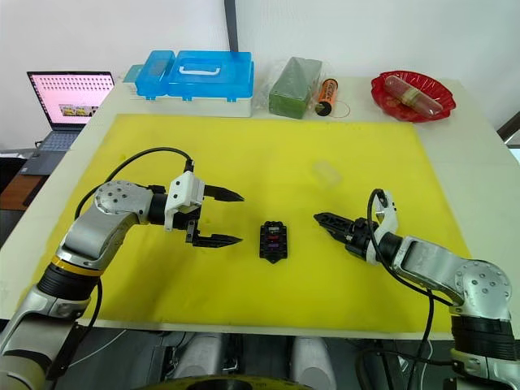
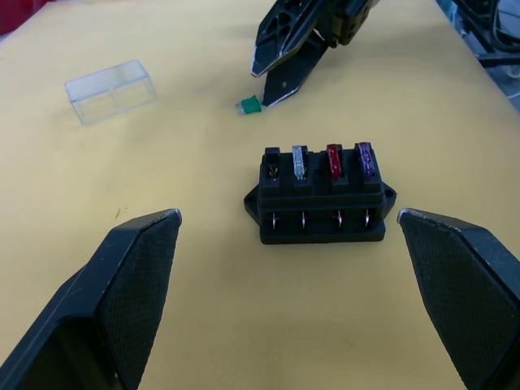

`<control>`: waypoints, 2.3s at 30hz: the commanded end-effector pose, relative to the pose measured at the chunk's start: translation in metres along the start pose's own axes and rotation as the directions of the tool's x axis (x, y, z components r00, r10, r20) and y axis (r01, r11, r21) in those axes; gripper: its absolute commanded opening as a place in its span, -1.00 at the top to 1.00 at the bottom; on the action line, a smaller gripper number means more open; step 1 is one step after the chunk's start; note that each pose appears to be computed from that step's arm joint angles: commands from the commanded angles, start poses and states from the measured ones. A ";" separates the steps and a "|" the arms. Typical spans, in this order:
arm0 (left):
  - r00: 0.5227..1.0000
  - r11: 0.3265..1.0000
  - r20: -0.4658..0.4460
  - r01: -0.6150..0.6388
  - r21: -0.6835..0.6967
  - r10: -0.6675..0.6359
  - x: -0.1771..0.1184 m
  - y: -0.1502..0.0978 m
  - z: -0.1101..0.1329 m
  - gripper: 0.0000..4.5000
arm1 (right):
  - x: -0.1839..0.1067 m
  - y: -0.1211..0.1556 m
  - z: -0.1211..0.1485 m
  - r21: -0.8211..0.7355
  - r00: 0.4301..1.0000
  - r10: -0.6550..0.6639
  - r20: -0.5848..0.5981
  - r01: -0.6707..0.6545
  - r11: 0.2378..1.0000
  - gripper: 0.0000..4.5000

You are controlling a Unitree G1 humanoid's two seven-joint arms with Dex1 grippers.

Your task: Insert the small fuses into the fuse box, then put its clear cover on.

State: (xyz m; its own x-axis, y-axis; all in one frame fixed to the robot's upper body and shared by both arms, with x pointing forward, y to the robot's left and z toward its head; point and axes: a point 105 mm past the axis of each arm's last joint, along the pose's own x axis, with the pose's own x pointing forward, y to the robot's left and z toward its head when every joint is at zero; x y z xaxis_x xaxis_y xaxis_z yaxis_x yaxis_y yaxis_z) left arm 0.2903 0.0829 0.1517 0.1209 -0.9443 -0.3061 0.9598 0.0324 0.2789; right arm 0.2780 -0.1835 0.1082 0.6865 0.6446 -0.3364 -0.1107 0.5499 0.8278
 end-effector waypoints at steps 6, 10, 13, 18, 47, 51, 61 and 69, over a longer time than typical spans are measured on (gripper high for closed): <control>1.000 0.999 0.024 -0.004 0.044 0.003 0.001 0.000 0.010 -1.00 | 0.010 0.003 0.008 0.014 0.999 0.023 0.038 -0.023 1.000 -0.42; 1.000 0.999 0.030 -0.007 0.044 0.005 0.003 0.000 0.012 -1.00 | 0.013 -0.001 0.005 0.017 0.999 0.010 0.031 -0.011 1.000 -0.42; 0.999 0.999 0.031 -0.010 0.044 0.008 0.003 0.000 0.011 -1.00 | 0.014 -0.003 0.003 0.020 1.000 0.005 0.026 -0.005 1.000 -0.42; 0.999 0.999 0.034 -0.015 0.043 0.014 0.003 0.001 0.012 -1.00 | 0.018 -0.009 0.003 0.040 0.999 -0.016 0.045 0.014 0.999 -0.18; 0.999 0.998 0.043 -0.008 0.060 0.005 0.010 0.000 0.011 -1.00 | -0.008 0.039 0.008 -0.581 0.932 -0.142 -0.333 -0.085 0.809 0.98; 0.999 0.998 0.046 -0.004 0.065 0.001 0.012 0.001 0.010 -1.00 | -0.013 0.055 -0.002 -0.670 0.837 -0.193 -0.512 -0.248 0.700 0.98; 0.998 0.997 0.054 -0.016 0.076 0.012 0.013 0.002 0.011 -1.00 | -0.004 0.038 -0.014 -0.680 0.591 -0.362 -0.721 -0.504 0.532 0.98; 0.998 0.997 0.058 -0.033 0.073 0.028 0.013 0.002 0.011 -1.00 | 0.012 0.029 -0.007 -0.676 0.537 -0.412 -0.736 -0.556 0.484 0.98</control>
State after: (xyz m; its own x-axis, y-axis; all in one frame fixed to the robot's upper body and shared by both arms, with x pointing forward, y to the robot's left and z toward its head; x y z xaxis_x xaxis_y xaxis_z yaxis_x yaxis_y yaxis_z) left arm 0.2931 0.0684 0.1506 0.1309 -0.9561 -0.2623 0.9476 0.0430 0.3165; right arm 0.2715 -0.1560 0.1160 -0.1444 0.5186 -0.8427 -0.9028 0.2796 0.3267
